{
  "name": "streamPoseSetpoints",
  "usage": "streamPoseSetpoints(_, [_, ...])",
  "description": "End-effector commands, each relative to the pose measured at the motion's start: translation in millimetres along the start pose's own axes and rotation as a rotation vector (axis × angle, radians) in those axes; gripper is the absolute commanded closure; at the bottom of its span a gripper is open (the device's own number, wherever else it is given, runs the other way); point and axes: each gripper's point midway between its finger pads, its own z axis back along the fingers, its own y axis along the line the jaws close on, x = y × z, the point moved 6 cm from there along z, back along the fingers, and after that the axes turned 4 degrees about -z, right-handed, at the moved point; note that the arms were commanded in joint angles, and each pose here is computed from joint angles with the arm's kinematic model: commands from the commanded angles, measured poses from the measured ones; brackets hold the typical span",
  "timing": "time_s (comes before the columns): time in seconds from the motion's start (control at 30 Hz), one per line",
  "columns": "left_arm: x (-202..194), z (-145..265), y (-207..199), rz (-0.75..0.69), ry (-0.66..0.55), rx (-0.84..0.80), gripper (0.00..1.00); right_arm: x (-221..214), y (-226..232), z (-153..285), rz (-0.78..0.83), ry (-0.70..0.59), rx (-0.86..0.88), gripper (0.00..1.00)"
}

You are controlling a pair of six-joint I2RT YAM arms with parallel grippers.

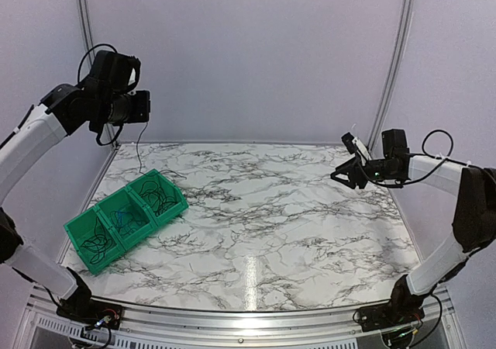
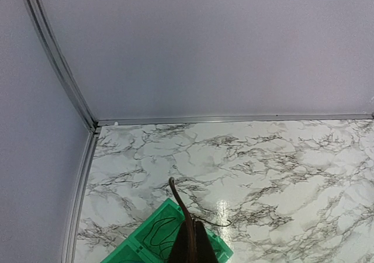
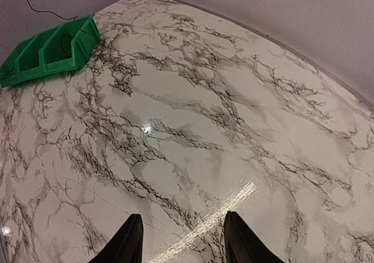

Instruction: Untangle the cables

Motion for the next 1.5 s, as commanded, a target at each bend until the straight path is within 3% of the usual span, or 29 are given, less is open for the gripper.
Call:
streamPoseSetpoints(0.0, [-2.3, -7.1, 24.7, -0.086, 0.041, 0.128, 1.0, 3.8, -2.7, -0.4, 0.01, -0.003, 0.01, 0.52])
streamPoseSetpoints(0.47, [-32.0, -61.6, 24.5, -0.144, 0.18, 0.173, 1.0, -0.3, -4.0, -3.4, 0.002, 0.015, 0.023, 0.52])
streamPoseSetpoints(0.7, [5.0, -43.4, 27.1, -0.128, 0.072, 0.161, 1.0, -3.0, -5.5, -6.4, -0.008, 0.03, 0.034, 0.52])
streamPoseSetpoints(0.97, [30.4, -12.0, 15.3, -0.096, -0.014, -0.05, 1.0, -4.2, -6.0, -6.7, -0.011, 0.034, 0.035, 0.53])
streamPoseSetpoints(1.2, [26.6, 7.8, 16.1, -0.064, -0.028, -0.128, 1.0, -6.4, -7.4, -9.3, -0.019, 0.041, 0.039, 0.53])
streamPoseSetpoints(1.47, [-0.5, 3.8, 30.4, -0.105, 0.022, -0.021, 1.0, -7.2, -6.0, -12.4, -0.016, 0.05, 0.044, 0.53])
